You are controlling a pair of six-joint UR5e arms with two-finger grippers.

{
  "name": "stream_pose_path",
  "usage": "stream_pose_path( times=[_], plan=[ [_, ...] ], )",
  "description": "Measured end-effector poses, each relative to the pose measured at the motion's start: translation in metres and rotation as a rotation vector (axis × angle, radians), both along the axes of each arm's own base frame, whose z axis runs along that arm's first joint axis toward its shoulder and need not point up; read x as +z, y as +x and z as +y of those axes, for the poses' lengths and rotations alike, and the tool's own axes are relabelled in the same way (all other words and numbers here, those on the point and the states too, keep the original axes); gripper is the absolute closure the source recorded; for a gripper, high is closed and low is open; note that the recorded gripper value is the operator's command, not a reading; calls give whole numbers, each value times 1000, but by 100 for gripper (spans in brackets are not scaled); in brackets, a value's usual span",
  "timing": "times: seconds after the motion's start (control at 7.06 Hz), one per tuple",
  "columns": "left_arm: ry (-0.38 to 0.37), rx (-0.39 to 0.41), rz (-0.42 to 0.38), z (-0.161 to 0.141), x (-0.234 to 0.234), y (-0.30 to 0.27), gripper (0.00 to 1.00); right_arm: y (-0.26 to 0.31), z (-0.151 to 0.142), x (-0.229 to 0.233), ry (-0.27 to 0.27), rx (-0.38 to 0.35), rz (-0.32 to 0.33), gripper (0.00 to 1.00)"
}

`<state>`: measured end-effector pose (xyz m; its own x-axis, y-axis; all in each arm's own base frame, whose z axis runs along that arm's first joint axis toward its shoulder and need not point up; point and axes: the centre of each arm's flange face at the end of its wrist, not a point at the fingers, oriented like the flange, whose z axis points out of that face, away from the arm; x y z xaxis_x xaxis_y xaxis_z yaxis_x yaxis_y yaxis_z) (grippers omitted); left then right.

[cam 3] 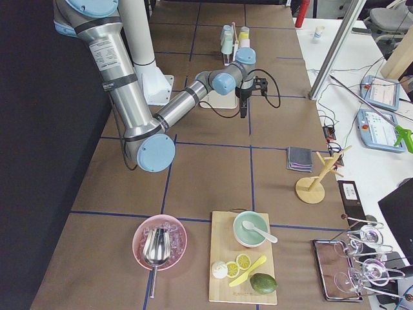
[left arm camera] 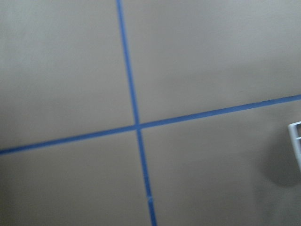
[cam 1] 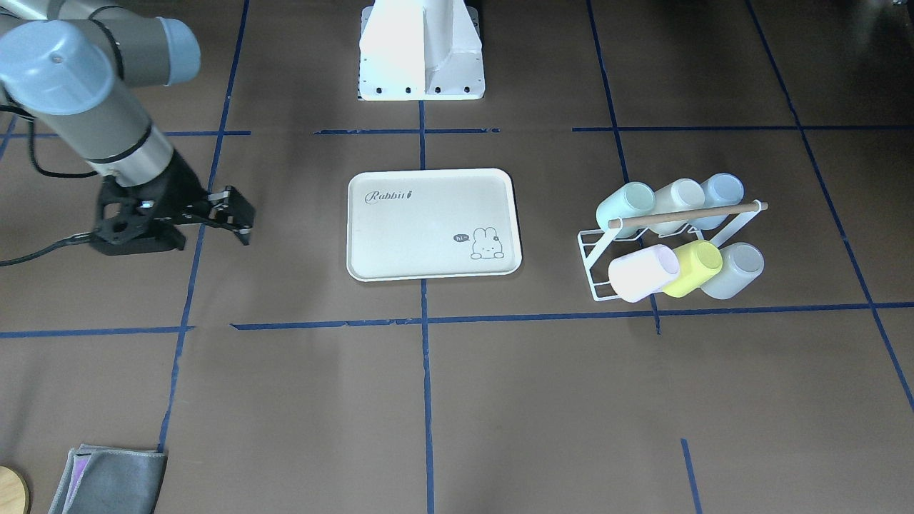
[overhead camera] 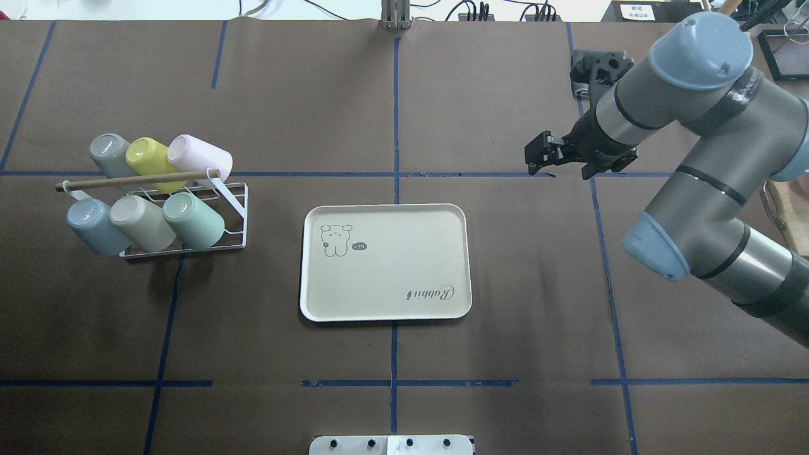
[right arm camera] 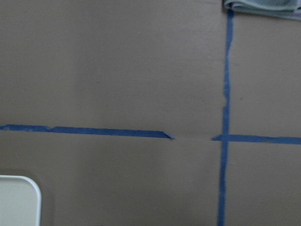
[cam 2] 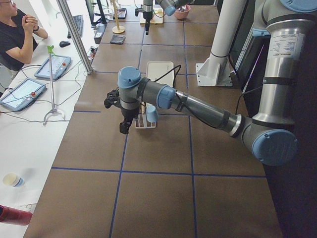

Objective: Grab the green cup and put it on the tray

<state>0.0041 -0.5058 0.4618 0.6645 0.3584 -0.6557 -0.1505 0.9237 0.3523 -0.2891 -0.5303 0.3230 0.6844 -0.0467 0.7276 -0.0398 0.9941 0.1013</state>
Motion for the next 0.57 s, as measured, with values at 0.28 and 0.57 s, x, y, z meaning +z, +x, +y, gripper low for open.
stream_pose_path(
  times=[0.28, 0.57],
  plan=[
    [81, 72, -1, 6, -48, 48, 0, 71, -11, 45, 37, -59, 40, 0],
    [236, 162, -143, 33, -97, 115, 0, 133, -11, 99, 58, -117, 54, 0]
  ],
)
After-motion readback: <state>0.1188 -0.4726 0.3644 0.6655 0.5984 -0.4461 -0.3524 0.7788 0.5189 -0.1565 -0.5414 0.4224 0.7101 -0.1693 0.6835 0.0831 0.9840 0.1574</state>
